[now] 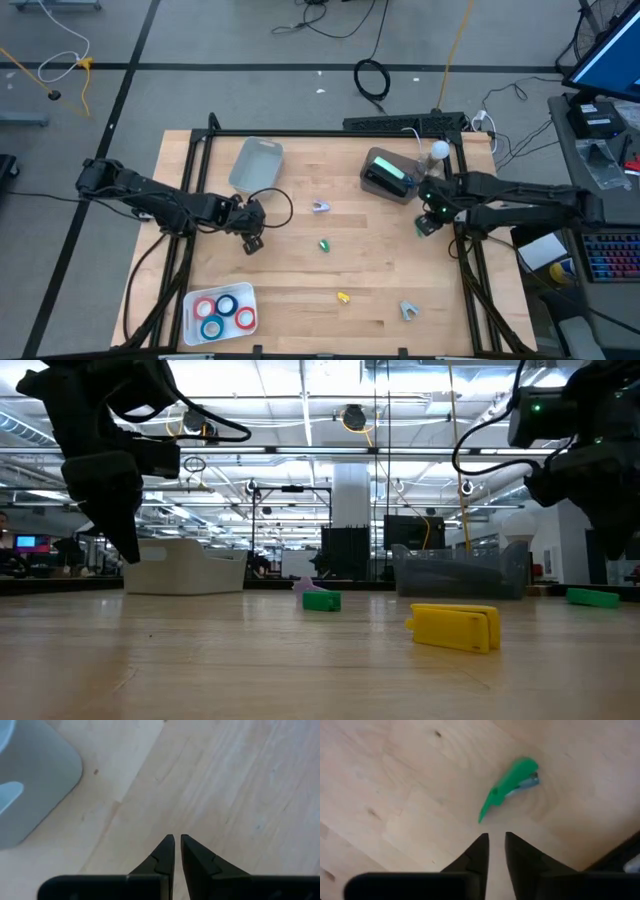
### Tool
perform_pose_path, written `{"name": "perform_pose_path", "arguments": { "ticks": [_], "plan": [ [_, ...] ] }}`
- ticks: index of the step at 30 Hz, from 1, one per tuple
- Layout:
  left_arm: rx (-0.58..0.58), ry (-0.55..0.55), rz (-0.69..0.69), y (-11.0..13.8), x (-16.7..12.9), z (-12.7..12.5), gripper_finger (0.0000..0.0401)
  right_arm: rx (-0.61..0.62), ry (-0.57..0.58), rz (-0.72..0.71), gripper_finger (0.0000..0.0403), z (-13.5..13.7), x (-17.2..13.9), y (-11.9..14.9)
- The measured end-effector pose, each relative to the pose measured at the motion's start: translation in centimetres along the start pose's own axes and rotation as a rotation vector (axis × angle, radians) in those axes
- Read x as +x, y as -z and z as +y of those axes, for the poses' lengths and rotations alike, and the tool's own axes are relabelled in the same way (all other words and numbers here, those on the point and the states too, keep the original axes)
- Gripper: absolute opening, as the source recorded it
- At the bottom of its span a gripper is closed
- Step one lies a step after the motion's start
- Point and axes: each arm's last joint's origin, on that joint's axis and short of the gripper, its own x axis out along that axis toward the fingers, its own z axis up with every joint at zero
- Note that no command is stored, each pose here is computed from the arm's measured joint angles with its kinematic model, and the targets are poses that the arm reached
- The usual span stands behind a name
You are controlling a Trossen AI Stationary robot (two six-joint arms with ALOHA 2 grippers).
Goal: Pick and place Stapler, Stapler remover, tape
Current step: Put the left green small stapler into the black bin
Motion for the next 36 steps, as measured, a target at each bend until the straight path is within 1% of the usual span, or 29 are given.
{"name": "perform_pose_path", "arguments": {
  "ticks": [6, 12, 17, 20, 23, 27, 31, 36],
  "plan": [
    [0.001, -0.004, -0.003, 0.0, 0.0, 0.0, 0.0037, 0.075, -0.023, -0.027, 0.0113, -0.1, 0.5, -0.1],
    [0.002, -0.049, -0.033, -0.1, 0.0, 0.1, 0.0037, 0.153, -0.038, -0.04, 0.0172, -0.5, 1.9, -0.1],
    [0.026, -0.066, -0.044, -0.1, 0.0, 0.2, 0.0037, 0.194, -0.041, -0.04, 0.0204, -0.9, 3.1, 0.1],
    [0.05, -0.067, -0.043, -0.1, 0.0, 0.2, 0.0037, 0.213, -0.028, -0.026, 0.021, -1.3, 3.7, 0.3],
    [0.059, -0.068, -0.043, -0.1, 0.0, 0.2, 0.0037, 0.21, -0.018, -0.016, 0.0206, -1.6, 4.1, 0.5],
    [0.059, -0.068, -0.043, -0.1, 0.0, 0.2, 0.0037, 0.185, -0.017, -0.02, 0.0197, -1.8, 4.5, 0.5],
    [0.057, -0.068, -0.043, -0.1, 0.0, 0.2, 0.0037, 0.165, -0.05, -0.053, 0.0189, -1.5, 4.5, 0.2],
    [0.054, -0.068, -0.043, -0.1, 0.0, 0.2, 0.0037, 0.114, -0.033, -0.04, 0.0178, -1.6, 4.5, 0.4]
  ]
}}
